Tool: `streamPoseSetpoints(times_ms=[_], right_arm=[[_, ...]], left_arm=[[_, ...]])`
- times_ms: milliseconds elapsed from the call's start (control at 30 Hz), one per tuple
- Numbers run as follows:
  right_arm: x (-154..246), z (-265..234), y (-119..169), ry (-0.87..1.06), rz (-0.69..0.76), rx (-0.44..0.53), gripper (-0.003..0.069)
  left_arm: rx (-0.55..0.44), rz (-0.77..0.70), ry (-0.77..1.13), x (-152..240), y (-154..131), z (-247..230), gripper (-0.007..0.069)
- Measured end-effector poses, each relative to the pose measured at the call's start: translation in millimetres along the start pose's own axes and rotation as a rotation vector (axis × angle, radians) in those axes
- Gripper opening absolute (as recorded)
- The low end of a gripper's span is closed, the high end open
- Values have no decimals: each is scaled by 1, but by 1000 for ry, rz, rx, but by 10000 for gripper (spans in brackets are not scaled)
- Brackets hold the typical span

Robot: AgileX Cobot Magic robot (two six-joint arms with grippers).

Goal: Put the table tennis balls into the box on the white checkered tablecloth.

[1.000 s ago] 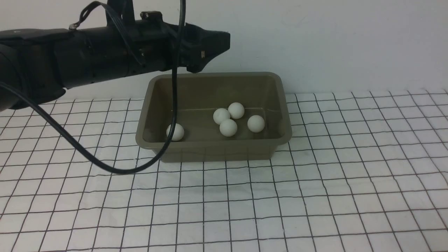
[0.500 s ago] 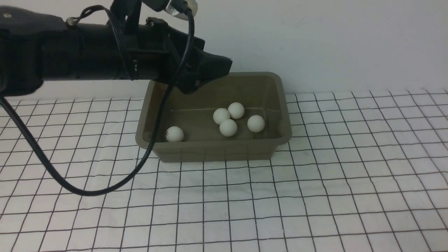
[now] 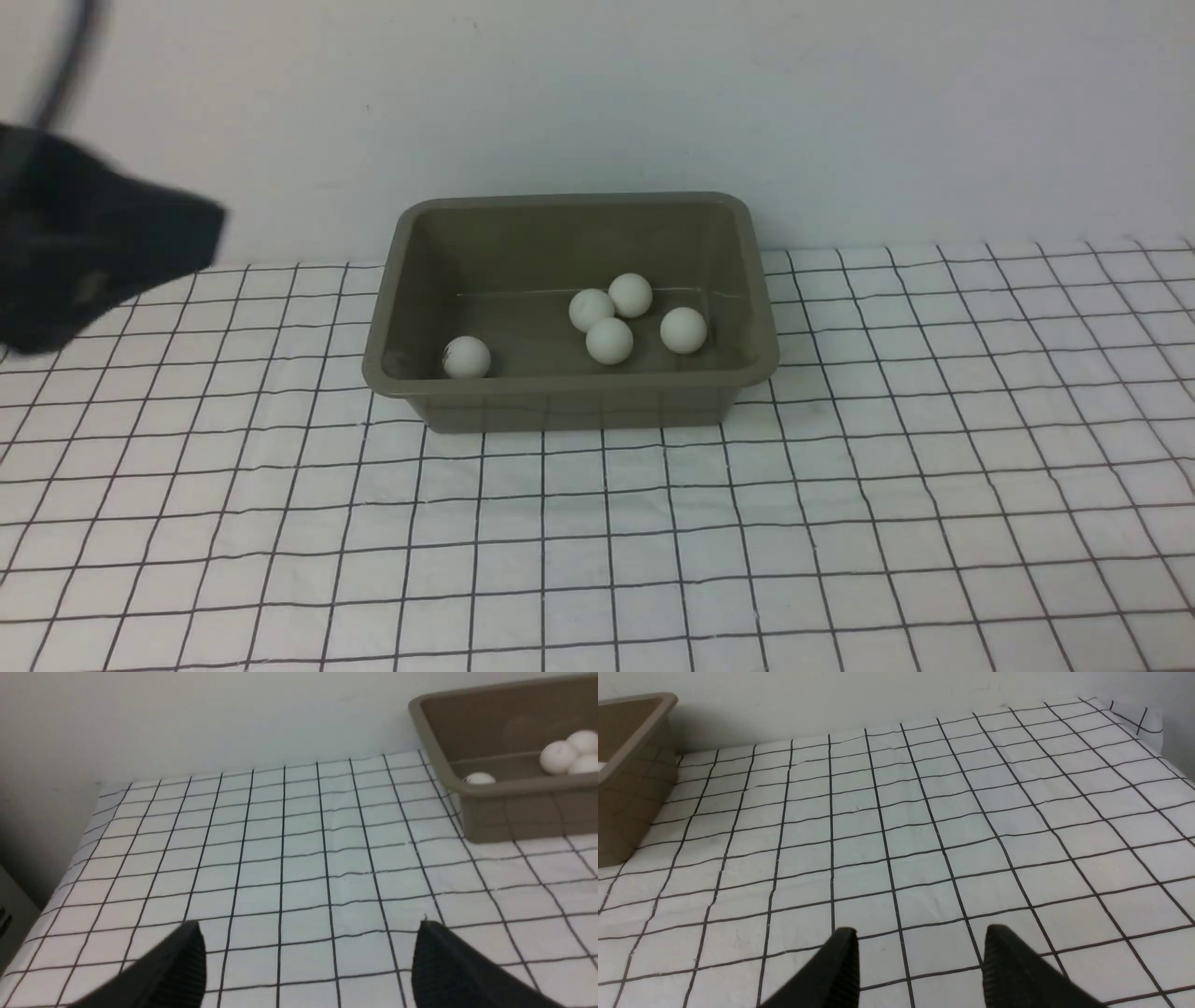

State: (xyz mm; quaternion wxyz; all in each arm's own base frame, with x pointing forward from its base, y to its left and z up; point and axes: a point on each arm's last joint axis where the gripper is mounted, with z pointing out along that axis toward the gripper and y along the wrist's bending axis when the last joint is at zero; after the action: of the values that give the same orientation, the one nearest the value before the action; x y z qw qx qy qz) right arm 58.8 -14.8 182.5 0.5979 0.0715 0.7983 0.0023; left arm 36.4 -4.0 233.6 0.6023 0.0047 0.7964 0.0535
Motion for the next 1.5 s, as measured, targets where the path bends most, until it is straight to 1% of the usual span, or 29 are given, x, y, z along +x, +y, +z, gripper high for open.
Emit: streamPoseSetpoints(times_ms=[167, 400, 667, 733, 800, 933, 1100, 1333, 1500], right_arm=[[0, 0, 0, 1, 0, 1, 336], [0, 0, 0, 1, 0, 1, 336], [0, 0, 0, 1, 0, 1, 336], [0, 0, 0, 1, 0, 1, 336], [0, 0, 0, 1, 0, 1, 336], [0, 0, 0, 1, 0, 1, 336], [0, 0, 0, 2, 0, 2, 336], [0, 0, 0, 2, -3, 5, 336], [0, 0, -1, 3, -4, 6, 336]], left_arm=[[-11, 13, 33, 7, 1, 3, 534], [-20, 8, -11, 3, 2, 3, 534], [-9, -3, -17, 2, 1, 3, 534], [7, 5, -19, 2, 0, 3, 534], [56, 32, -21, 2, -2, 2, 534], [92, 44, -14, 3, -3, 2, 534], [110, 46, -2, 6, -4, 3, 534], [163, 57, 17, 23, -8, 13, 534], [166, 56, 45, 34, -9, 18, 534]])
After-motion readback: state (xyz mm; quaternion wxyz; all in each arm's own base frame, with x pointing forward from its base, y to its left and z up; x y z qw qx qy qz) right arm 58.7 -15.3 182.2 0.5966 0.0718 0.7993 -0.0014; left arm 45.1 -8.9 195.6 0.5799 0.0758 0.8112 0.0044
